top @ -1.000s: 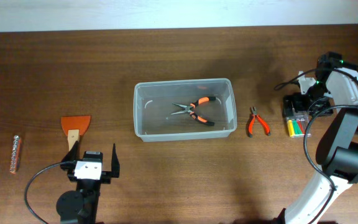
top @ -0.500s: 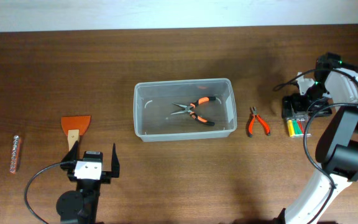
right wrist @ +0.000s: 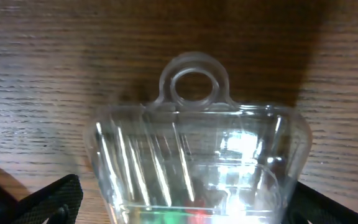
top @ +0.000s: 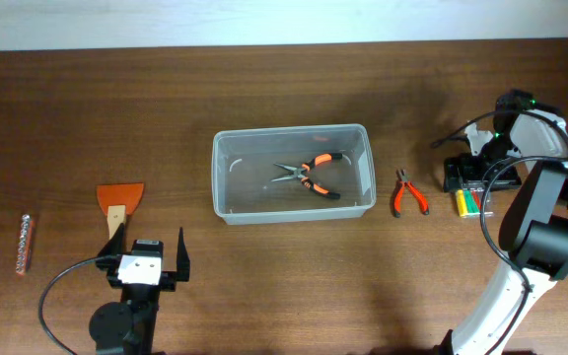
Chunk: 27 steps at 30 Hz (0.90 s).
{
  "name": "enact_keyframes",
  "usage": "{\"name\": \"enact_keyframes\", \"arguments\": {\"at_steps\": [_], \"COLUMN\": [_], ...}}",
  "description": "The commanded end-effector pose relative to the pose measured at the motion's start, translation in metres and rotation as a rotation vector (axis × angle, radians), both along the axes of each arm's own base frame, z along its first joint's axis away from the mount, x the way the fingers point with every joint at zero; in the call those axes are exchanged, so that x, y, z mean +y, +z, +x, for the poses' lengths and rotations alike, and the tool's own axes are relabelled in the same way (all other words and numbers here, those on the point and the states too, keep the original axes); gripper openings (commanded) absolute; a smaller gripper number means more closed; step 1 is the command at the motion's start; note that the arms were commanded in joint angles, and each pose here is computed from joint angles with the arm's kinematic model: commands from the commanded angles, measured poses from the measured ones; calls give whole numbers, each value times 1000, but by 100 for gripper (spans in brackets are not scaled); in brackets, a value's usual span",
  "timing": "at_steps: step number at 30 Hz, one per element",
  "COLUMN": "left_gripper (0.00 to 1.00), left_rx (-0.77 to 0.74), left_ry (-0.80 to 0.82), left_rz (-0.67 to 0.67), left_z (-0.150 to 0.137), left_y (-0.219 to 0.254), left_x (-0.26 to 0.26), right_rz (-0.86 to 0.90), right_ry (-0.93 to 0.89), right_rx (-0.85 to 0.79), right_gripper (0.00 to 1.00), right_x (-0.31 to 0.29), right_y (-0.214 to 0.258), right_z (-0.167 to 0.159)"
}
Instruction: Pack container
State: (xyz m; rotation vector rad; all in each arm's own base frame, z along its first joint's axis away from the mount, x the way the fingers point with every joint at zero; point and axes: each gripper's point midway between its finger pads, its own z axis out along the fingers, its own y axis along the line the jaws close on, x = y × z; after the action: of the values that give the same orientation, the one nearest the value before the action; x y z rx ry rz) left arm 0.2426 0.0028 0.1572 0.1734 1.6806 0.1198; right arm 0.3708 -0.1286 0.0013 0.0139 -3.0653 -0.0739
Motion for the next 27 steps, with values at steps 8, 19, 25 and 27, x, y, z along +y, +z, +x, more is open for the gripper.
{"name": "enact_keyframes", "arguments": {"at_steps": [8, 19, 25, 27], "left_gripper": [99, 99, 99, 99], "left_rx": [-5, -5, -5, -5], "left_ry": [14, 14, 14, 14], "left_rz": [-10, -11, -10, -10], "left_z": [0, 0, 0, 0], "left_y": [0, 0, 0, 0], "left_x": [3, 3, 3, 3], "right_rz": [23, 26, 26, 27], "right_ry": [10, 10, 7, 6], "right_rx": [20, 29, 31, 34], "right_gripper": [92, 73, 71, 71], "right_x": [4, 5, 5, 5], "right_y": [-8, -8, -8, -8], "right_z": [-3, -5, -6, -7]}}
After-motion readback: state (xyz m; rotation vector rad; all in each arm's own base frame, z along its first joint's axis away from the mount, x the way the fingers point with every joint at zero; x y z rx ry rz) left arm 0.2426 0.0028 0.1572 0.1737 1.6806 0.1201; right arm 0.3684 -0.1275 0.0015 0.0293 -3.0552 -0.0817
